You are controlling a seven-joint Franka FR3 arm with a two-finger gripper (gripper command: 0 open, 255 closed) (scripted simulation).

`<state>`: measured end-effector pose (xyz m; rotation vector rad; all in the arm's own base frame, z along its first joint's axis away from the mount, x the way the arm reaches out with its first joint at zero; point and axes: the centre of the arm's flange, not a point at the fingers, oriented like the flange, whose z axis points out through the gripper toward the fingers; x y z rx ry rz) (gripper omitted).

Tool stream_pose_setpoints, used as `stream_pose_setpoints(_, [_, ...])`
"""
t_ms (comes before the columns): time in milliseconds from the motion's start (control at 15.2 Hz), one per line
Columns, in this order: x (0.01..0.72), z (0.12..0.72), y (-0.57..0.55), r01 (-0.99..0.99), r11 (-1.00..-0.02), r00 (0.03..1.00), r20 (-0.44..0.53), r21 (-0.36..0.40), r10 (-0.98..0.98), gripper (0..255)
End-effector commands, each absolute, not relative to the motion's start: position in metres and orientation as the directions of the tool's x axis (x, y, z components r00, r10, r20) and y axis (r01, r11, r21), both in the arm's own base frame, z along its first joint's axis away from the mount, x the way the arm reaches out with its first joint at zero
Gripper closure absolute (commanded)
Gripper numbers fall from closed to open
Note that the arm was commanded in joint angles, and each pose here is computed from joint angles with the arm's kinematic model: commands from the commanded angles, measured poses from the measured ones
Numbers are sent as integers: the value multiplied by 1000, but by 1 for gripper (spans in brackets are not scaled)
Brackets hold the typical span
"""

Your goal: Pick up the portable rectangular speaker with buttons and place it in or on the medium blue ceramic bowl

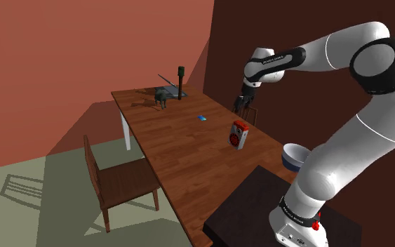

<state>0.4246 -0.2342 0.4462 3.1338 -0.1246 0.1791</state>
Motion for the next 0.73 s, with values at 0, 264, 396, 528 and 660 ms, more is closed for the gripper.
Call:
stream_pose_setpoints(0, [437, 429, -255, -82, -997, 990, 111, -11, -83, 0])
stream_pose_setpoints(264, [457, 396, -294, -88, -996, 991, 104, -27, -90, 0])
stream_pose_setpoints(396, [467, 380, -314, -91, -995, 991, 100, -36, -94, 0])
stream_pose_setpoints(528, [477, 363, -333, -94, -995, 991, 96, -44, -98, 0])
stream_pose_setpoints(660, [486, 346, -352, -97, -994, 991, 93, -53, -101, 0])
